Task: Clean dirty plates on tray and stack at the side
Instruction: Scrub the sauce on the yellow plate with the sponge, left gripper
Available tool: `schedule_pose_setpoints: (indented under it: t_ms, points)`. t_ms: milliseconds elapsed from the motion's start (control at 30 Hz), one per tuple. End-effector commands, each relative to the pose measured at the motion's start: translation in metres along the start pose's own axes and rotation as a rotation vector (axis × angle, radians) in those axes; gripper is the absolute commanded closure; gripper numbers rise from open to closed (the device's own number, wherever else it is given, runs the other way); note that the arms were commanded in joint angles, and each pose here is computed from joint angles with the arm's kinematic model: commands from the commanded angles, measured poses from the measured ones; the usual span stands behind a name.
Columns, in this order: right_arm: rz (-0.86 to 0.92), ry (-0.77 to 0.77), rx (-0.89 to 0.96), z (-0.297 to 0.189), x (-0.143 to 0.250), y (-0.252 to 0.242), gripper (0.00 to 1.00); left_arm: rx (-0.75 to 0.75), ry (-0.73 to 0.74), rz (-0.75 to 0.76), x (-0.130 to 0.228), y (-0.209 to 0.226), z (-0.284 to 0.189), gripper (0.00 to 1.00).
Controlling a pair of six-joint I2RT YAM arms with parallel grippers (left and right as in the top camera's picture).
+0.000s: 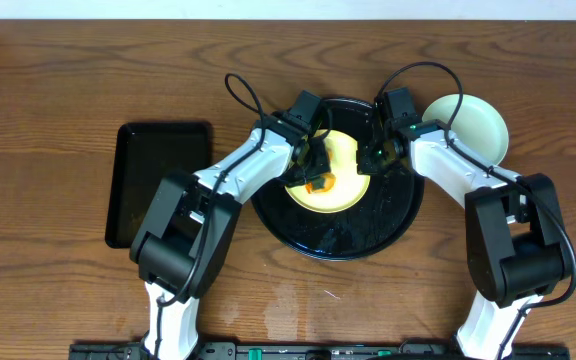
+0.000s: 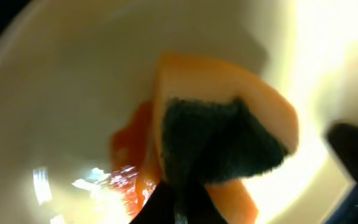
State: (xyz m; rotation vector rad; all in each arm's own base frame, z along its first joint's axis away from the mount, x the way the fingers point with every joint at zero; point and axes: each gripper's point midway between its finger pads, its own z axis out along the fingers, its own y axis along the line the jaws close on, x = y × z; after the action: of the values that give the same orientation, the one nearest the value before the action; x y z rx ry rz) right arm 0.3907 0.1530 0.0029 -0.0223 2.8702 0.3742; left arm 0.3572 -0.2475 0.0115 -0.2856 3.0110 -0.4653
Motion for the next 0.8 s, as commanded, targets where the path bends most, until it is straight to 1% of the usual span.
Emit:
schedule_pose_setpoints:
  t_ms: [0,100,367,433,600,667,767]
  points:
    - [0.02,0.096,0.039,0.027,0.029,-0.009,0.99,-0.193,-0.068,0.012,-0.014,0.042,-0.006,0.93]
    - [0.02,0.096,0.039,0.027,0.029,-0.009,0.99,-0.255,-0.134,0.014,-0.027,0.048,-0.027,0.92]
    - [0.021,0.099,0.04,0.027,0.03,-0.009,0.99,-0.124,-0.285,0.033,-0.049,0.013,-0.079,0.93]
    - [0.021,0.098,0.039,0.027,0.03,-0.009,0.99,-0.071,-0.267,0.034,-0.047,0.003,-0.078,0.93]
    - [0.02,0.095,0.038,0.027,0.029,-0.008,0.99,0.063,-0.182,0.009,-0.035,-0.021,-0.054,0.92]
    - [0.021,0.095,0.038,0.027,0.029,-0.008,0.99,0.075,-0.158,0.009,-0.031,-0.026,-0.038,0.92]
    - [0.021,0.096,0.038,0.027,0.029,-0.008,0.99,0.049,-0.123,0.02,-0.022,-0.024,-0.017,0.92]
